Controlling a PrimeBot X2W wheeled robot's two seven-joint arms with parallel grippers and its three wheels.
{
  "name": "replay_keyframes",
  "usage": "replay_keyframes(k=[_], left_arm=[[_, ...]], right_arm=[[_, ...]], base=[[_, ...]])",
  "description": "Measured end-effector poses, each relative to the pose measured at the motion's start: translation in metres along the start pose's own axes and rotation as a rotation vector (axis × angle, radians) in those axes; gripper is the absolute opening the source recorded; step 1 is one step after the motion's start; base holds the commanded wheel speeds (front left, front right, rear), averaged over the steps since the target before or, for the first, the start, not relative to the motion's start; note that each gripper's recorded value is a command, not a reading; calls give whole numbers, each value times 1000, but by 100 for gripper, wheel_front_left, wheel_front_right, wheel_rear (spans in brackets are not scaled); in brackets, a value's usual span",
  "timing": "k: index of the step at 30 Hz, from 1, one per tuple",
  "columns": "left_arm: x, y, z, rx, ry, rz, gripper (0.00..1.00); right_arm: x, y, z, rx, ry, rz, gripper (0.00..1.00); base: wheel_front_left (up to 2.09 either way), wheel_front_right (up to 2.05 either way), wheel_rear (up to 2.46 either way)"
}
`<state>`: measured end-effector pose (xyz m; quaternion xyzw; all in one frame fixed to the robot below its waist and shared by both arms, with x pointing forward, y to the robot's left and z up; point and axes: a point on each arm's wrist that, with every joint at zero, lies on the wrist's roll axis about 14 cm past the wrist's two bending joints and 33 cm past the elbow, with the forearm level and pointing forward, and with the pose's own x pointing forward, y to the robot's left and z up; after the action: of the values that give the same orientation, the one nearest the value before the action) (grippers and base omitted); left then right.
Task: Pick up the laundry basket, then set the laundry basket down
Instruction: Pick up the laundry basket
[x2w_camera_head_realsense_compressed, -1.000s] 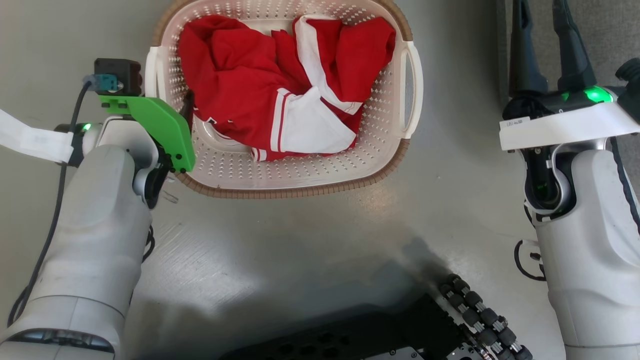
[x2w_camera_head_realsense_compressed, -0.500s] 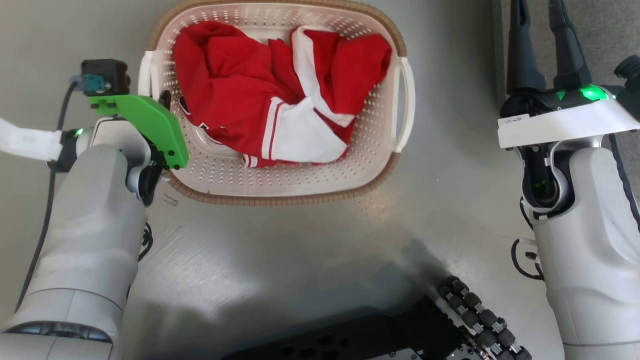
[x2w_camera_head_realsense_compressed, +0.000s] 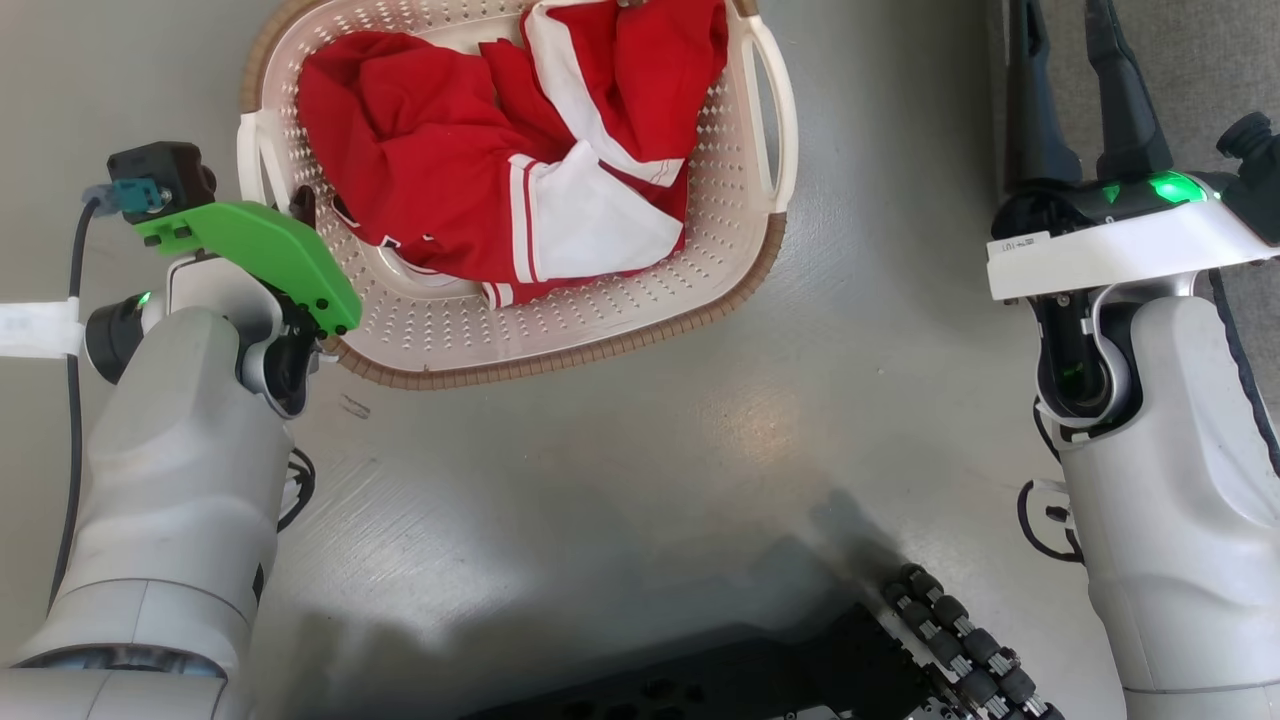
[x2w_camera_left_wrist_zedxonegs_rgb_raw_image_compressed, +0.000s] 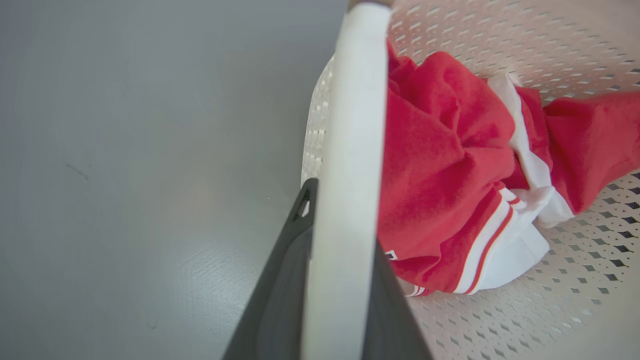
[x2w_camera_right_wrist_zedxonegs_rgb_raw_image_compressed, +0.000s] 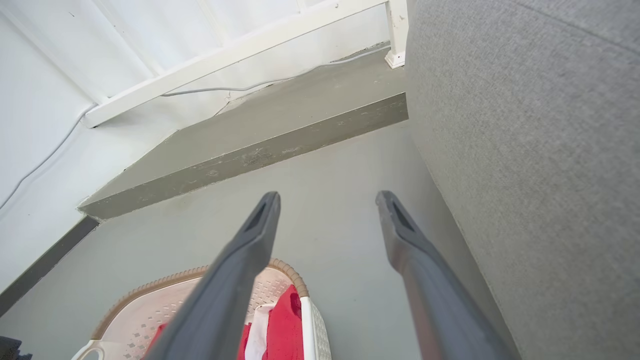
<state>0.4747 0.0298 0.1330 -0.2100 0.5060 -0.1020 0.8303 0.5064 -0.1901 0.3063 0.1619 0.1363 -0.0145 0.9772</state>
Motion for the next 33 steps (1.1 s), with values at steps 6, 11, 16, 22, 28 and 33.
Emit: replay_keyframes(k=[6, 11, 16, 22, 28, 33], left_arm=[[0, 0, -3, 0, 0, 1, 0], [3, 1, -7, -20, 11, 4, 0], [6, -3, -8, -24, 15, -8, 0], [9, -8, -13, -24, 27, -24, 0], [11, -15, -9, -45, 15, -48, 100], [11, -19, -8, -43, 14, -59, 100]], right_arm=[[0, 2, -1, 2, 2, 8, 100], [2, 3, -3, 0, 6, 13, 100], [4, 2, -2, -4, 1, 13, 100], [3, 0, -4, -6, 9, 10, 100], [3, -1, -4, -8, 10, 8, 100], [4, 0, -2, -8, 5, 11, 100]], base=[[0, 0, 0], [0, 0, 0], [0, 0, 0], [0, 0, 0], [0, 0, 0], [0, 0, 0]])
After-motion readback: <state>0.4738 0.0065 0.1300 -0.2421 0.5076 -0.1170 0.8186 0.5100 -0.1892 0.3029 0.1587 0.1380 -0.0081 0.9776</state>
